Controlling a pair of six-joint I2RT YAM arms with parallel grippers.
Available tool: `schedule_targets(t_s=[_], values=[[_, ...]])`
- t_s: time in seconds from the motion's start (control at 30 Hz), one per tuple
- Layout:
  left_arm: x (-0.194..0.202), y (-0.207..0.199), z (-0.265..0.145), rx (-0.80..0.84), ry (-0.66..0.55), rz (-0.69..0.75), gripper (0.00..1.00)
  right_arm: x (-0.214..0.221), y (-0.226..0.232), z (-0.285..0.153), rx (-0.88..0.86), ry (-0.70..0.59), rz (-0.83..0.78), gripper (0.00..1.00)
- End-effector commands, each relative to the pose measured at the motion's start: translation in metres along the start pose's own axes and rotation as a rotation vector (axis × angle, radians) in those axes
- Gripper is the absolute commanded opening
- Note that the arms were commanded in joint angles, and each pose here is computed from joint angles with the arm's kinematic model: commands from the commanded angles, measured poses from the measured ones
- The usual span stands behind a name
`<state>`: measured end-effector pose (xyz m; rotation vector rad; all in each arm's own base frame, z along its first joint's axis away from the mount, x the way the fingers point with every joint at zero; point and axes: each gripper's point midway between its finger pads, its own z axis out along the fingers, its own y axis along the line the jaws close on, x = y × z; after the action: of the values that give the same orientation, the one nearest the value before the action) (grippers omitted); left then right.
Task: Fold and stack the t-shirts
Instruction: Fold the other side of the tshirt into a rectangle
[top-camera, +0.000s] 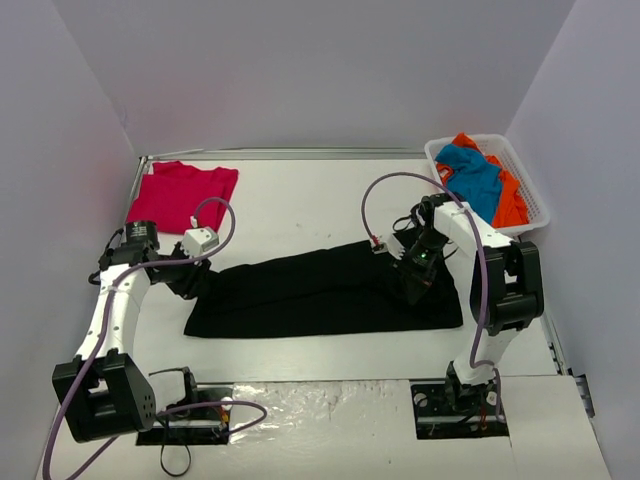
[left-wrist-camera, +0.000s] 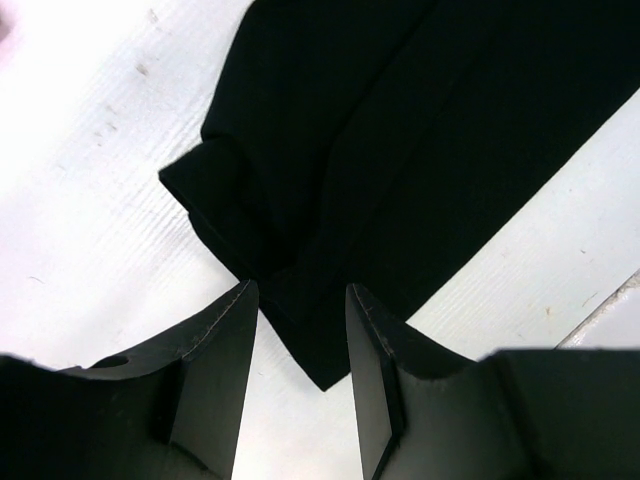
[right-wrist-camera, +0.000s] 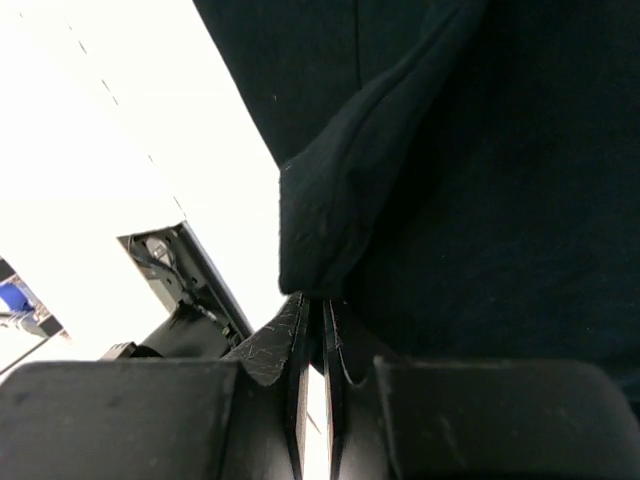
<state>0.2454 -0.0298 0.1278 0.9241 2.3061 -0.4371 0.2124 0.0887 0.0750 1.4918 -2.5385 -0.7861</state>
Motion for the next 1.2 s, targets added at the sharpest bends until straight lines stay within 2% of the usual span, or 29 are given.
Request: schedule_targets(t_s=[0.0, 0.4, 0.47, 0.57, 0.77, 0.87, 0.93, 0.97, 1.0, 1.17], values=[[-0.002, -0.008, -0.004, 0.010, -0.025, -0.008, 0.39, 0.021, 0.020, -0.004, -0.018, 0.072, 0.012, 0.00], [0.001, -0.010, -0.006, -0.002, -0.025, -0.002, 0.39, 0.040, 0.029, 0.014, -0.079, 0.118, 0.026, 0.00], [0.002, -0.011, -0.005, 0.001, -0.025, -0.002, 0.40, 0.039, 0.027, 0.015, -0.070, 0.119, 0.038, 0.05], [0.004, -0.012, -0.003, 0.007, -0.019, -0.004, 0.39, 0.038, 0.025, 0.020, -0.070, 0.132, 0.044, 0.06], [0.013, -0.016, 0.001, 0.018, -0.007, -0.003, 0.40, 0.033, 0.023, 0.037, -0.026, 0.188, 0.047, 0.18], [0.016, -0.016, 0.001, 0.007, -0.002, 0.005, 0.39, 0.032, 0.031, 0.043, -0.035, 0.217, 0.035, 0.20], [0.016, -0.016, 0.000, 0.004, -0.003, 0.008, 0.40, 0.030, 0.039, 0.047, -0.045, 0.231, 0.019, 0.19], [0.016, -0.017, 0.000, 0.005, -0.005, 0.008, 0.40, 0.029, 0.042, 0.048, -0.044, 0.229, 0.015, 0.12], [0.016, -0.017, 0.000, 0.005, -0.005, 0.008, 0.39, 0.029, 0.045, 0.049, -0.050, 0.233, 0.009, 0.11], [0.016, -0.017, 0.000, 0.008, -0.004, 0.009, 0.40, 0.032, 0.057, 0.056, -0.054, 0.278, -0.015, 0.15]])
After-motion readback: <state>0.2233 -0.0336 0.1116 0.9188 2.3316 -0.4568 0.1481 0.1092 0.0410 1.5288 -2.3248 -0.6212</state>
